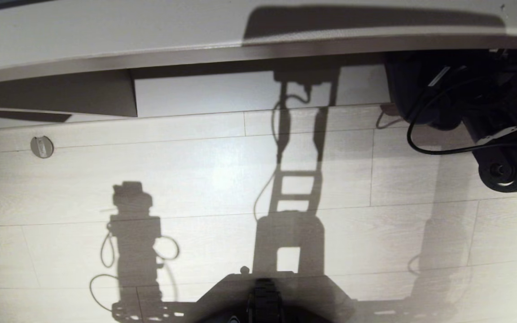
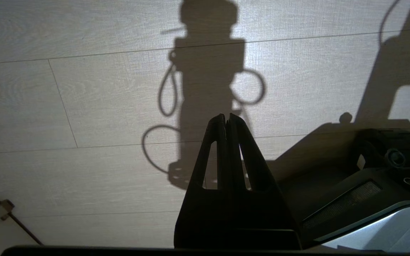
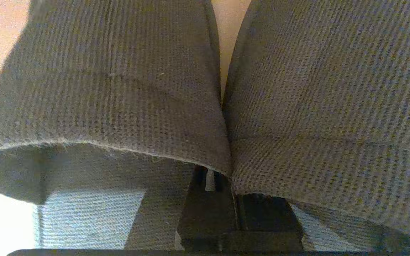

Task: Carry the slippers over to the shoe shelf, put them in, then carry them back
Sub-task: Place the slippers into the shoe cabinet

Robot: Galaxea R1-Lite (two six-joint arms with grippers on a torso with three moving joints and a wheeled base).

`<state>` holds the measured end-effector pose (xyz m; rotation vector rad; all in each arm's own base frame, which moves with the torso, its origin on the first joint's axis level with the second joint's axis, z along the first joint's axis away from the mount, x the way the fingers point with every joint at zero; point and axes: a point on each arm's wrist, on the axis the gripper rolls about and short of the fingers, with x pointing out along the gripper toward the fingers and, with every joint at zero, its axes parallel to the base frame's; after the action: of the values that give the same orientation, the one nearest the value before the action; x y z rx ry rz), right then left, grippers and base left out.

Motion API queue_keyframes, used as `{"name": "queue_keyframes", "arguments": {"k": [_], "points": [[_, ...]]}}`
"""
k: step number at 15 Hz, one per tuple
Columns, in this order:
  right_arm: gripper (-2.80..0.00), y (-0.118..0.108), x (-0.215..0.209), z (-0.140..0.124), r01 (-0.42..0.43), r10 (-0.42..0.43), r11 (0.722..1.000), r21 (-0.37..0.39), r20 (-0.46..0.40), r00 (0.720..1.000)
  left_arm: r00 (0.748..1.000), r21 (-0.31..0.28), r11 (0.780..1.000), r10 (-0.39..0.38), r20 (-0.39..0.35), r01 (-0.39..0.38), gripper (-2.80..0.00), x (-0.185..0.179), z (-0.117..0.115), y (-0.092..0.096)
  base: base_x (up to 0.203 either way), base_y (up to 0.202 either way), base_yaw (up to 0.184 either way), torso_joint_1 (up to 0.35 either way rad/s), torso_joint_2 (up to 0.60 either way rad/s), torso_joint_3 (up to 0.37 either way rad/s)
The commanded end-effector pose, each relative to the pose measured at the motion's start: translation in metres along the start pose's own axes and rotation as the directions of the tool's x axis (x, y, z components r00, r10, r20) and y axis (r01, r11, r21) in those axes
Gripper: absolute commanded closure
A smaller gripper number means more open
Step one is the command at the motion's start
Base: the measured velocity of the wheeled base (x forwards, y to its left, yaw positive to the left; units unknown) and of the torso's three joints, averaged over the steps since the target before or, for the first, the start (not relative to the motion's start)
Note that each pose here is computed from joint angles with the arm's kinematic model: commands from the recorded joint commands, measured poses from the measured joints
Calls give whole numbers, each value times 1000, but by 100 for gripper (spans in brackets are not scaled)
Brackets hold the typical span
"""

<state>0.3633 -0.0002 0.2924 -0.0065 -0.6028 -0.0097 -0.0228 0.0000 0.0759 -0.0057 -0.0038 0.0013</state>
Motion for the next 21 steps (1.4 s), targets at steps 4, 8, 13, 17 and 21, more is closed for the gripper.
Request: {"name": "queue_keyframes", "arguments": {"k": [4, 8, 13, 17, 21], "points": [[-280, -1, -1, 3, 3, -3, 1000, -1, 0, 1000, 1000, 0, 1000, 0, 1, 0, 0, 0, 0, 0, 0, 0, 0, 0, 0, 0], [-280, -1, -1, 6, 5, -5, 1000, -1, 2, 1000, 1000, 0, 1000, 0, 1, 0, 0, 0, 0, 0, 0, 0, 0, 0, 0, 0], [-280, -2, -3, 11, 4, -4, 1000, 0, -29, 1000, 1000, 0, 1000, 0, 1, 0, 0, 0, 0, 0, 0, 0, 0, 0, 0, 0], [-280, -2, -3, 9, 7, -7, 1000, -3, -37, 999, 1000, 0, 1000, 0, 1, 0, 0, 0, 0, 0, 0, 0, 0, 0, 0, 0], [-280, -1, -3, 10, 7, -7, 1000, -6, -51, 999, 1000, 0, 1000, 0, 1, 0, 0, 0, 0, 0, 0, 0, 0, 0, 0, 0]]}}
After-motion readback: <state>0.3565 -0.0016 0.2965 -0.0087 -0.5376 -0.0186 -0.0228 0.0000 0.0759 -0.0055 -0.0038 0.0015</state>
